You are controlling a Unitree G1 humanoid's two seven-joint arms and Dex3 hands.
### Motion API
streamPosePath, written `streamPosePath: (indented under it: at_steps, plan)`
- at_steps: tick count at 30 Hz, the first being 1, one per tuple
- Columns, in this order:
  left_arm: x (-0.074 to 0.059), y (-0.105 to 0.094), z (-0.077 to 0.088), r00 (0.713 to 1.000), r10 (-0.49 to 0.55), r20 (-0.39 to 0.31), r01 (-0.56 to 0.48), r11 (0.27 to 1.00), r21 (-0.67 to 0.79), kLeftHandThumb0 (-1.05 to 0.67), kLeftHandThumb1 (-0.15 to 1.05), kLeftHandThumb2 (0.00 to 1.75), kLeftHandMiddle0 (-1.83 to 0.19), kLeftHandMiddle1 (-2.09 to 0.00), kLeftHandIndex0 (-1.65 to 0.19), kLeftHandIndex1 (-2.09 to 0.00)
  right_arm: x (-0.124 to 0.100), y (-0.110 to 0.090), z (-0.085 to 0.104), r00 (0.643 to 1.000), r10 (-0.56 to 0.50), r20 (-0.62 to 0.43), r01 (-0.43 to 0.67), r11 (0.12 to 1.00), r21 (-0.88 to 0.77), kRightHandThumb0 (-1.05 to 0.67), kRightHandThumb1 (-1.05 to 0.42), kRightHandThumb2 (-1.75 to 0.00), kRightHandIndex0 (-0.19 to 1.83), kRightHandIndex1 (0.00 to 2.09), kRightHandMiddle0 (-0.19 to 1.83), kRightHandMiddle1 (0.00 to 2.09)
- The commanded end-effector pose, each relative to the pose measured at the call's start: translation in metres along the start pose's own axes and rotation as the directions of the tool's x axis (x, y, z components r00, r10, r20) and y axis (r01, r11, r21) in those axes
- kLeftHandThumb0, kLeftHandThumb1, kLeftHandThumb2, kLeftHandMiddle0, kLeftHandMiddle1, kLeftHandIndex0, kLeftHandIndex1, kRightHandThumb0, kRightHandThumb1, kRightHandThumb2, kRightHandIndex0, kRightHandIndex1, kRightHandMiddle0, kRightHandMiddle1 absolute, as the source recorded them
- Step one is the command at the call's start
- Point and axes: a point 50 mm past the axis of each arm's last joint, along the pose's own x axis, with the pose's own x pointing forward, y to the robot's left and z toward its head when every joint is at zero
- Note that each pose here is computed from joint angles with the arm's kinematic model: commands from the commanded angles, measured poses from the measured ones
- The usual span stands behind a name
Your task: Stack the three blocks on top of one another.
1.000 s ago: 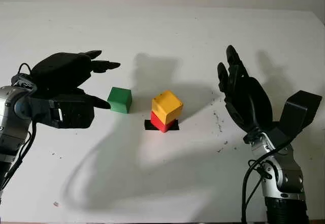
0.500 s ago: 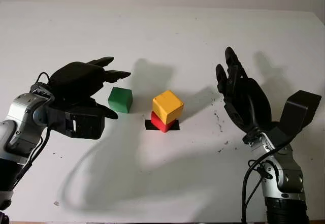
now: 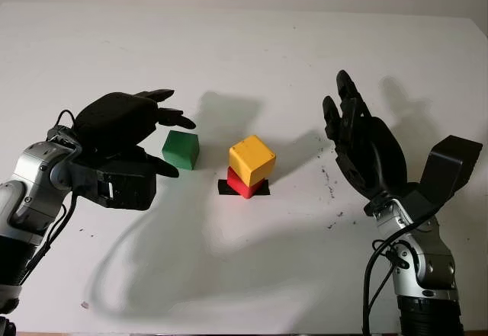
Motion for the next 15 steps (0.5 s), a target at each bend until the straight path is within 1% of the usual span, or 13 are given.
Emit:
streamPosePath:
  at_steps: [1, 4, 7, 10, 13, 15]
  plan:
    - [0.0009, 0.0015, 0.0006, 1.000, 0.021, 0.007, -0.021, 1.000, -0.001, -0.63, 0.99, 0.07, -0.27, -0.07, -0.36, -1.03, -0.0025, -0.0012, 0.0017, 1.000, -0.006, 0.018, 0.006, 1.000, -0.001, -0.78, -1.05, -0.72, -0.19, 0.00, -0.19, 0.00]
    - [0.0003, 0.0015, 0.0000, 0.999, 0.035, 0.011, -0.035, 0.999, -0.016, -0.53, 1.02, 0.06, -0.32, -0.07, -0.37, -1.15, -0.0019, -0.0008, 0.0021, 1.000, -0.005, 0.014, 0.005, 1.000, 0.000, -0.77, -1.05, -0.71, -0.19, 0.00, -0.19, 0.00]
    - [-0.0002, 0.0012, -0.0007, 0.999, 0.044, 0.016, -0.044, 0.999, -0.009, -0.49, 1.02, 0.06, -0.35, -0.07, -0.36, -1.21, -0.0016, -0.0007, 0.0022, 1.000, -0.005, 0.010, 0.005, 1.000, 0.003, -0.77, -1.05, -0.70, -0.19, 0.00, -0.19, 0.00]
    - [0.0001, 0.0006, -0.0015, 0.999, 0.046, 0.012, -0.046, 0.999, 0.004, -0.51, 1.02, 0.05, -0.35, -0.07, -0.31, -1.19, -0.0018, -0.0011, 0.0026, 1.000, -0.004, 0.011, 0.004, 1.000, 0.004, -0.76, -1.05, -0.68, -0.19, 0.00, -0.19, 0.00]
    - [0.0011, -0.0004, -0.0015, 0.999, 0.041, 0.009, -0.041, 0.999, 0.012, -0.53, 1.01, 0.05, -0.34, -0.06, -0.33, -1.11, -0.0020, -0.0018, 0.0030, 1.000, -0.001, 0.013, 0.001, 1.000, 0.002, -0.76, -1.05, -0.68, -0.19, 0.00, -0.19, 0.00]
    - [0.0019, -0.0011, -0.0010, 0.999, 0.044, 0.020, -0.045, 0.999, 0.025, -0.54, 1.01, 0.05, -0.34, -0.05, -0.35, -1.10, -0.0020, -0.0024, 0.0031, 1.000, 0.007, 0.016, -0.007, 1.000, 0.005, -0.75, -1.05, -0.68, -0.19, 0.00, -0.19, 0.00]
